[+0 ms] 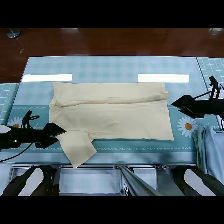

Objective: Fold the shirts.

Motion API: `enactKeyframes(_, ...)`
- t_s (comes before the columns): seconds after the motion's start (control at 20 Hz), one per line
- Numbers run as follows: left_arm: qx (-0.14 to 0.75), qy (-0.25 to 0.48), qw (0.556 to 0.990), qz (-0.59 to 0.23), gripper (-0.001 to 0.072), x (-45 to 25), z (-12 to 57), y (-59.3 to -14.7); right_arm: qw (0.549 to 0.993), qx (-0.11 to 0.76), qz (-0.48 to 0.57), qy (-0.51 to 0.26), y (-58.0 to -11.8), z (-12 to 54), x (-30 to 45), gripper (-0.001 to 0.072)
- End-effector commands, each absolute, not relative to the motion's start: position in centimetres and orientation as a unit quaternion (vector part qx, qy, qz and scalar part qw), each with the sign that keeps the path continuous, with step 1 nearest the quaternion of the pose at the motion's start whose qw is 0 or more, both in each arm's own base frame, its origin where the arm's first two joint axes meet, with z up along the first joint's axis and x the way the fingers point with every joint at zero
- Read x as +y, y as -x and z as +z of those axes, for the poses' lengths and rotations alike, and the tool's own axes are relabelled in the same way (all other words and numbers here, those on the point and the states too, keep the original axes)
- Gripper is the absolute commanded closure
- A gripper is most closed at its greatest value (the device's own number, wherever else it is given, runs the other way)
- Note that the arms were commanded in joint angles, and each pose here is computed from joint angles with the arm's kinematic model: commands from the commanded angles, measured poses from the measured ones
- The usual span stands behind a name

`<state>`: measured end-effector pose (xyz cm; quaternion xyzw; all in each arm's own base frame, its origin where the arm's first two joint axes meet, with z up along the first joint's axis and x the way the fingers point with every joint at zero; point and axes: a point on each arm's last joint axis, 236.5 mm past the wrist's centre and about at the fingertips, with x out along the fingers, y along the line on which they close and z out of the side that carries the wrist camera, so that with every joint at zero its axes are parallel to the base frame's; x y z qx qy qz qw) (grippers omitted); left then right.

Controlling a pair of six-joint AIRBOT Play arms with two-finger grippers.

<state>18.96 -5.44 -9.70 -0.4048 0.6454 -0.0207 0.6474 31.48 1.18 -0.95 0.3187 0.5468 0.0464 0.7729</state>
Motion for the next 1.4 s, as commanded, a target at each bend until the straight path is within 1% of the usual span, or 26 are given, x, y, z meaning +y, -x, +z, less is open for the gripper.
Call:
enactKeyframes(0.0,0.633,0.408,0.656,-0.044,0.0005,-6.1,-9.8,-19.8,0.772,0.545,0.049,-0.323,-31.5,-0.8,1.4,0.0093)
enactKeyframes(0.05,0.626,0.409,0.662,-0.061,0.0006,-6.6,-9.4,-20.3,0.773,0.543,0.048,-0.323,-31.6,-0.8,1.3,0.0092)
enactKeyframes(0.1,0.621,0.396,0.672,-0.073,0.0034,-6.8,-9.4,-20.5,0.782,0.534,0.035,-0.319,-32.1,-0.9,0.5,0.0092)
enactKeyframes(0.15,0.622,0.388,0.676,-0.071,0.0267,-6.5,-9.6,-20.5,0.785,0.522,-0.006,-0.333,-32.6,-0.8,-1.6,0.0092)
enactKeyframes(0.2,0.624,0.386,0.675,-0.073,0.0693,-6.5,-9.6,-20.4,0.779,0.508,-0.050,-0.363,-32.7,-0.6,-3.9,0.0092)
enactKeyframes(0.25,0.626,0.380,0.676,-0.085,0.0688,-6.6,-9.4,-20.2,0.779,0.502,-0.072,-0.369,-32.3,-0.6,-5.8,0.0092)
enactKeyframes(0.3,0.627,0.375,0.676,-0.095,0.0688,-6.8,-9.1,-20.2,0.768,0.518,-0.098,-0.363,-30.6,-1.3,-7.7,0.0092)
enactKeyframes(0.35,0.626,0.374,0.678,-0.096,0.0688,-6.7,-8.9,-20.3,0.750,0.551,-0.119,-0.346,-28.2,-2.4,-8.9,0.0092)
enactKeyframes(0.45,0.615,0.383,0.682,-0.095,0.0688,-6.8,-8.6,-21.0,0.694,0.630,-0.141,-0.320,-22.9,-4.6,-9.2,0.0092)
enactKeyframes(0.55,0.611,0.389,0.683,-0.096,0.0688,-6.9,-8.4,-21.3,0.634,0.687,-0.108,-0.338,-19.1,-6.5,-5.9,0.0092)
enactKeyframes(0.6,0.611,0.389,0.682,-0.097,0.0688,-6.9,-8.4,-21.2,0.617,0.698,-0.089,-0.352,-18.2,-7.2,-4.2,0.0091)
enactKeyframes(0.65,0.611,0.389,0.682,-0.097,0.0688,-6.9,-8.4,-21.2,0.614,0.700,-0.074,-0.358,-18.2,-7.9,-2.8,0.0092)
enactKeyframes(0.7,0.611,0.389,0.682,-0.097,0.0688,-6.9,-8.4,-21.2,0.611,0.709,-0.054,-0.348,-18.0,-8.3,-1.6,0.0092)
enactKeyframes(0.8,0.611,0.389,0.682,-0.096,0.0688,-6.9,-8.4,-21.3,0.587,0.745,-0.031,-0.314,-16.7,-9.1,-0.2,0.0091)
enactKeyframes(0.95,0.611,0.389,0.683,-0.097,0.0688,-6.9,-8.4,-21.3,0.560,0.780,0.006,-0.281,-16.1,-10.3,1.9,0.0091)
enactKeyframes(1.0,0.611,0.389,0.682,-0.097,0.0687,-6.9,-8.4,-21.2,0.559,0.782,0.011,-0.277,-16.3,-10.7,2.3,0.0091)
enactKeyframes(1.15,0.609,0.377,0.689,-0.107,0.0687,-6.9,-8.4,-21.3,0.590,0.746,0.012,-0.310,-19.4,-11.4,3.2,0.0091)
enactKeyframes(1.35,0.608,0.372,0.693,-0.111,0.0687,-6.9,-8.4,-21.3,0.619,0.714,0.016,-0.326,-22.6,-10.4,3.0,0.0092)
